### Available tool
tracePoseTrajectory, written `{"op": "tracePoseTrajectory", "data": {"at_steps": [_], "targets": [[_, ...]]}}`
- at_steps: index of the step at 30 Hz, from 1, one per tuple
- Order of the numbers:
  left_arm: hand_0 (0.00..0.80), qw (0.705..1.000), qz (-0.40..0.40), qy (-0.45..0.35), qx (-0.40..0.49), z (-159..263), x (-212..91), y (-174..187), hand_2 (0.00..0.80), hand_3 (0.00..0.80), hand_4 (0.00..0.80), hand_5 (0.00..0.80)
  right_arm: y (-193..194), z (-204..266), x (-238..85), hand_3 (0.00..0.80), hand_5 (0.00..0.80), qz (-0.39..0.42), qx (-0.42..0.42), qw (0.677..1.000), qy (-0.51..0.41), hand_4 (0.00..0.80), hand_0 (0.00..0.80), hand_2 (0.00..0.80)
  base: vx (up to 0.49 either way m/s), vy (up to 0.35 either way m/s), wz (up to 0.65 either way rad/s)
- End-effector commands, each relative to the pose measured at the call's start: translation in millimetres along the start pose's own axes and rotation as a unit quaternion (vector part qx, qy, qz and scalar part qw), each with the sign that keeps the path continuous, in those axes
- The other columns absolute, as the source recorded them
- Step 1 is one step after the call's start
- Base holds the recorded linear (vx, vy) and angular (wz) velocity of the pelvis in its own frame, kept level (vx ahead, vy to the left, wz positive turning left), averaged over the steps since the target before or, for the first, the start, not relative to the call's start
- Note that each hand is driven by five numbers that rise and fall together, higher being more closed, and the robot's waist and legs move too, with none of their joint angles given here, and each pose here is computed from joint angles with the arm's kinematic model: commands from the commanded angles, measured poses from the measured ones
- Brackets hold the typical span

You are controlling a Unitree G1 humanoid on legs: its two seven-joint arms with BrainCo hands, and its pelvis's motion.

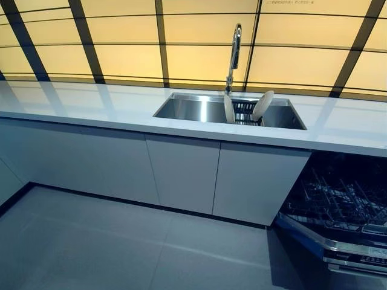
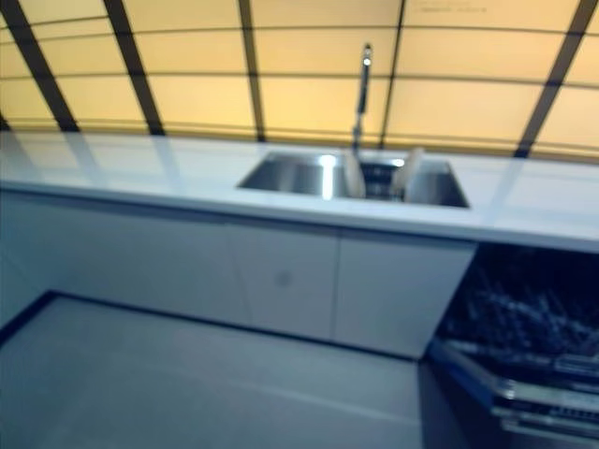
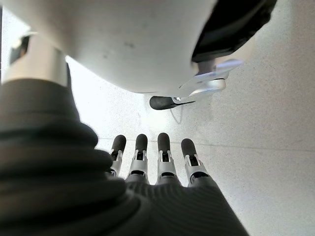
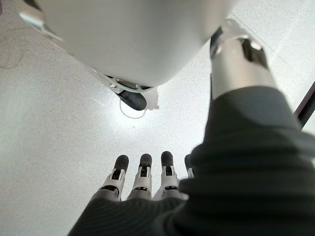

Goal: Take plates into dishwasher

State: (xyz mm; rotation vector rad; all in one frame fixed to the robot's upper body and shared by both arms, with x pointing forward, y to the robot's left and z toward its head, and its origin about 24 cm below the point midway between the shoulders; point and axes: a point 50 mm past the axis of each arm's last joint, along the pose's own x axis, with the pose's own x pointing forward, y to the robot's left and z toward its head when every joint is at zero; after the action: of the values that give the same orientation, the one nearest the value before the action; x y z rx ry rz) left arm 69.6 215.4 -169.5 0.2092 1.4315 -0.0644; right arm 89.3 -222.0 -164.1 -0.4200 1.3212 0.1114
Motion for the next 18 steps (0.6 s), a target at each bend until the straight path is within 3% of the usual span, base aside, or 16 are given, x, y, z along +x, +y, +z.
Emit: {"op": "tracePoseTrajectory", "data": {"at_steps": [1,4,8,12,15,18], "targets": [[0.0,1.0,0.015,0.003,-0.006,11,1,4,0.0,0.0,0.0,0.0,11,19,2,0.0,0.0,0.022,-0.038,0.999,-0.012,0.0,0.0,0.0,-0.001,-0.041,0.0],[0.0,1.0,0.024,-0.002,-0.014,15,0,6,0.0,0.0,0.0,0.0,11,20,2,0.0,0.0,0.022,-0.035,0.999,-0.009,0.0,0.0,0.0,0.014,-0.044,0.05],[0.0,0.994,0.044,0.006,-0.096,11,0,8,0.0,0.0,0.0,0.0,-3,25,1,0.0,0.0,0.024,-0.058,0.998,-0.011,0.0,0.0,0.0,0.017,-0.097,0.3],[0.0,0.991,0.038,0.037,-0.122,-12,1,6,0.0,0.0,0.0,0.0,-7,17,2,0.0,0.0,0.028,-0.052,0.998,0.005,0.0,0.0,0.0,0.328,0.037,-0.12],[0.0,0.99,0.04,0.055,-0.123,-27,0,3,0.0,0.0,0.0,0.0,-5,10,2,0.0,0.0,0.025,-0.039,0.999,0.012,0.0,0.0,0.0,0.525,0.073,-0.42],[0.0,0.988,0.036,0.06,-0.14,-31,0,4,0.0,0.0,0.0,0.0,-5,14,2,0.0,0.0,0.022,-0.011,1.0,0.003,0.0,0.0,0.0,0.292,0.091,-1.0]]}}
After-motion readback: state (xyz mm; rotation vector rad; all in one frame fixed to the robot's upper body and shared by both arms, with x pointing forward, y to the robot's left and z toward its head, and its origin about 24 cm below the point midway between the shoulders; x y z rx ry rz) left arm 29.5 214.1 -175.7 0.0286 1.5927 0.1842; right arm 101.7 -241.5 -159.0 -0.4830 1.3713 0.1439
